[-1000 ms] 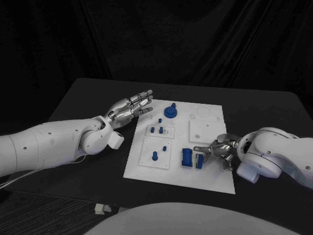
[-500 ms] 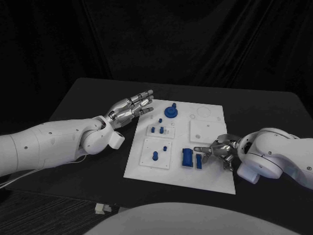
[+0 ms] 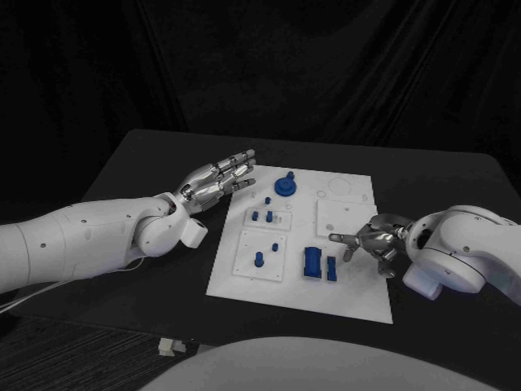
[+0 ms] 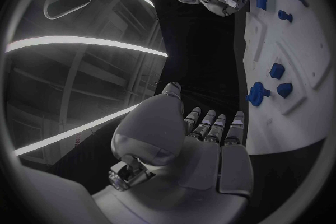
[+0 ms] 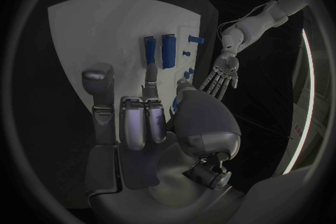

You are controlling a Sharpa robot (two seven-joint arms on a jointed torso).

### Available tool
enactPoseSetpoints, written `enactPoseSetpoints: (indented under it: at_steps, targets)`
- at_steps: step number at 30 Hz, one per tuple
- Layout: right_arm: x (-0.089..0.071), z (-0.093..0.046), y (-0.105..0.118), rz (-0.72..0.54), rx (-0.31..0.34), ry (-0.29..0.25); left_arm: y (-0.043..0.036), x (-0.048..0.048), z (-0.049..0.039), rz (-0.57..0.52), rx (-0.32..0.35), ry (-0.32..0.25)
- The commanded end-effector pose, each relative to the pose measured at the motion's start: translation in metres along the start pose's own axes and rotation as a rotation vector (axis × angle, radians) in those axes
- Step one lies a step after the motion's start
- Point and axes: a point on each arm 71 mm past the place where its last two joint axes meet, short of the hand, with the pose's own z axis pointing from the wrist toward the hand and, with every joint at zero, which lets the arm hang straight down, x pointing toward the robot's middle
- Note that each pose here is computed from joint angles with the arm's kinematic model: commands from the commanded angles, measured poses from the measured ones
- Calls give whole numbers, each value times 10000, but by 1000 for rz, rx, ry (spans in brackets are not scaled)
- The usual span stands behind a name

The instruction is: Assemble the parts on the task board

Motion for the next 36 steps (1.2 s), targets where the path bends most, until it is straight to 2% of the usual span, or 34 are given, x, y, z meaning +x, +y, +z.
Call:
enactPoseSetpoints:
  at_steps: [1, 5, 10, 12, 16, 19, 26, 31, 36]
  targets:
    - [-52, -71, 63, 26, -80, -42, -59, 12, -4, -11, 85, 4]
    - [-82, -160, 122, -21, -185, -108, -61, 9, -10, -11, 86, 3]
    - [-52, -306, 202, -273, -337, -265, -61, 4, -12, -10, 85, 2]
    - [6, -367, 229, -400, -402, -340, -59, 8, -7, -11, 85, 4]
    - [110, -408, 232, -531, -462, -410, -57, 14, -1, -13, 85, 7]
    - [177, -407, 212, -594, -481, -440, -57, 14, -2, -14, 84, 7]
    - [271, -368, 163, -643, -491, -477, -59, 3, -14, -12, 83, 4]
    - [320, -317, 129, -653, -477, -474, -59, 5, -13, -13, 83, 5]
    - [384, -255, 95, -669, -434, -443, -58, 9, -11, -14, 83, 6]
